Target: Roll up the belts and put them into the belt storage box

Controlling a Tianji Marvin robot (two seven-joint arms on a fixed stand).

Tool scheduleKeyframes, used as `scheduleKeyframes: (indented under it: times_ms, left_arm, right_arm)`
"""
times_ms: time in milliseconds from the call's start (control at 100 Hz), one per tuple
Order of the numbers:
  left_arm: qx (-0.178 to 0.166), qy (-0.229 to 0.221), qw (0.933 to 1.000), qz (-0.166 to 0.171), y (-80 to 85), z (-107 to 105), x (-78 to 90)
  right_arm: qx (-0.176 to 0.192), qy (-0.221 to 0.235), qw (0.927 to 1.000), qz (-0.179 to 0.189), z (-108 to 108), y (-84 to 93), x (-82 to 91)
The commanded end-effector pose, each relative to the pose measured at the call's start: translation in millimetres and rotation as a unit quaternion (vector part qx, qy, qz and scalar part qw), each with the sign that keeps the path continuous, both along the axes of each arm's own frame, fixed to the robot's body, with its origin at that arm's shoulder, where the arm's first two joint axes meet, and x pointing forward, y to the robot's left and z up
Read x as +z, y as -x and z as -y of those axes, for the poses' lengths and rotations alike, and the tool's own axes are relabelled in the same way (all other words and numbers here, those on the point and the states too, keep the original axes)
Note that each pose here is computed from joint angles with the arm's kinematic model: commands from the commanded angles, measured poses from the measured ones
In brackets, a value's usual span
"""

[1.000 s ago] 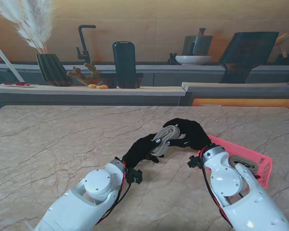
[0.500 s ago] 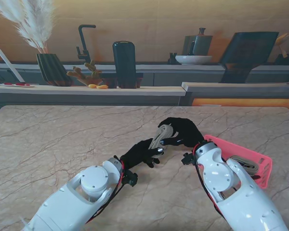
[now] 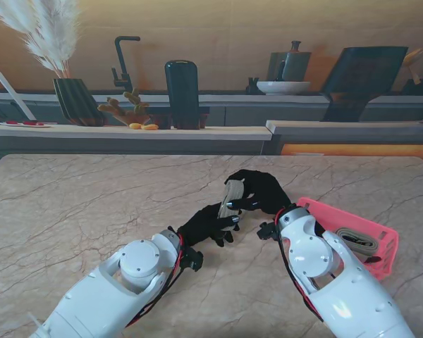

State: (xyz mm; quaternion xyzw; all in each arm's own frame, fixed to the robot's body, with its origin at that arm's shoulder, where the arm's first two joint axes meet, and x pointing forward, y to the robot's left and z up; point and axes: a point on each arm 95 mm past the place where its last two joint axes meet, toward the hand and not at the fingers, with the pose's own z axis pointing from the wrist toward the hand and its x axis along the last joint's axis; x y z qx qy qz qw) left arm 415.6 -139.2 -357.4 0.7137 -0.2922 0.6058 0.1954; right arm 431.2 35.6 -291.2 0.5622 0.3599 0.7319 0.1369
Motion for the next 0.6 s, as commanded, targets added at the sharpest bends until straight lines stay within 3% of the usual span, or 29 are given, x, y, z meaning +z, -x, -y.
scheduleKeyframes:
  times_ms: [0,130,310,590]
  left_arm:
    - [0.003,0.017,0.9998,0.003,9.4,16,-1.0]
    - [0.034,0.026,0.9990,0.016,9.9,17,-0.4]
    - [0.055,0.042,0.9974,0.021,12.0,17,1.5]
    - [0.082,0.069,0.9938,0.030,16.5,18,5.0]
  right_arm:
    - [-0.005,-0.016,0.9999,-0.002,-9,1.1,0.0]
    - [-0.008,-0.047,0.9988,-0.014,-4,3.1,-5.6]
    - [0.014,-0.086,0.9949,-0.051,4,4.9,-15.7]
    - [0.009,-0.164,0.9796,-0.115,-2,2.0,-38.3]
